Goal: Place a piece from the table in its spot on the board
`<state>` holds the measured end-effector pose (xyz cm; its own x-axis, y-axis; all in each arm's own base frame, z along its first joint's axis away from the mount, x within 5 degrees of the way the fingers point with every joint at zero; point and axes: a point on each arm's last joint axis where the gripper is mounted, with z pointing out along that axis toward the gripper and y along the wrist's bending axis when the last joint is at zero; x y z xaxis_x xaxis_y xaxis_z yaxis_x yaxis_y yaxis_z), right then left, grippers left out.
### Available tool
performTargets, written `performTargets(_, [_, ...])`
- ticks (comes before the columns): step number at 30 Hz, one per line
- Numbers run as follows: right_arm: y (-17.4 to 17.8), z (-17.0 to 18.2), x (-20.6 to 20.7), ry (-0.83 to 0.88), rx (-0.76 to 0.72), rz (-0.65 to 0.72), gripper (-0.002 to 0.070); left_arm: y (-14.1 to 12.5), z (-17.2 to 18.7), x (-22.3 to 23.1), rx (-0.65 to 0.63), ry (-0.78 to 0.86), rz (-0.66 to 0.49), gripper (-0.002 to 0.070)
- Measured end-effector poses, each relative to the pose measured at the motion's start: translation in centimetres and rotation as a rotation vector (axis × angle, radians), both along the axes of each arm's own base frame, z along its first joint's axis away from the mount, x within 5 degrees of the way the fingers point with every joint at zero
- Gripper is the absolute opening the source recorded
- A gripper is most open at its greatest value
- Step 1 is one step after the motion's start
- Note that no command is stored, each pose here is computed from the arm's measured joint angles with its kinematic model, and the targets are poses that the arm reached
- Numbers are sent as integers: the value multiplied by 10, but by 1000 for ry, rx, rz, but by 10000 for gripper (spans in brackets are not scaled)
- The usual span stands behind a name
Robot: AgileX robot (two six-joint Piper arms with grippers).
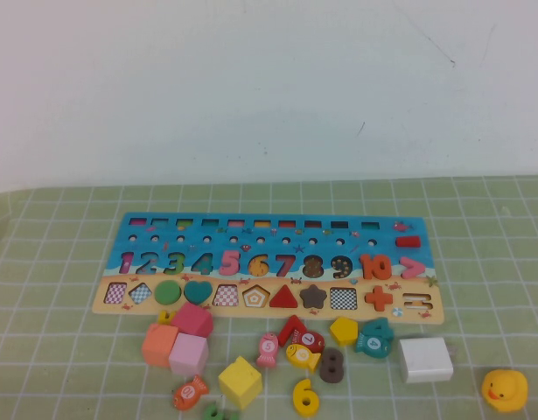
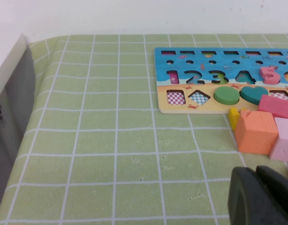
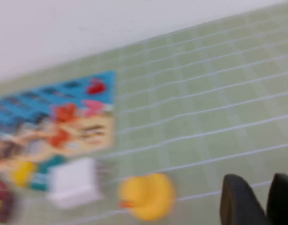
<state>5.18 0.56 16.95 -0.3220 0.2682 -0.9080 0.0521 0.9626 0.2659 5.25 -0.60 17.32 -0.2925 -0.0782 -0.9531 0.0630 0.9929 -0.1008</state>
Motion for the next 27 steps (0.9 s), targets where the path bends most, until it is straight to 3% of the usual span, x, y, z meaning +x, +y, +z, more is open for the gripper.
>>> performTargets(5, [16, 7, 0, -20, 475, 34, 146, 0, 0, 0, 0, 0, 0, -1])
performTargets(8, [19, 11, 0, -31, 620, 45, 146, 0, 0, 0, 0, 0, 0, -1])
performTargets(18, [13, 19, 3, -146, 597, 6, 139, 0, 0, 0, 0, 0, 0, -1])
performTargets(22, [18, 25, 1, -138, 459, 91, 55, 0, 0, 0, 0, 0, 0, -1])
performTargets(27, [26, 71, 0, -95, 176, 253, 13, 0, 0, 0, 0, 0, 0, -3])
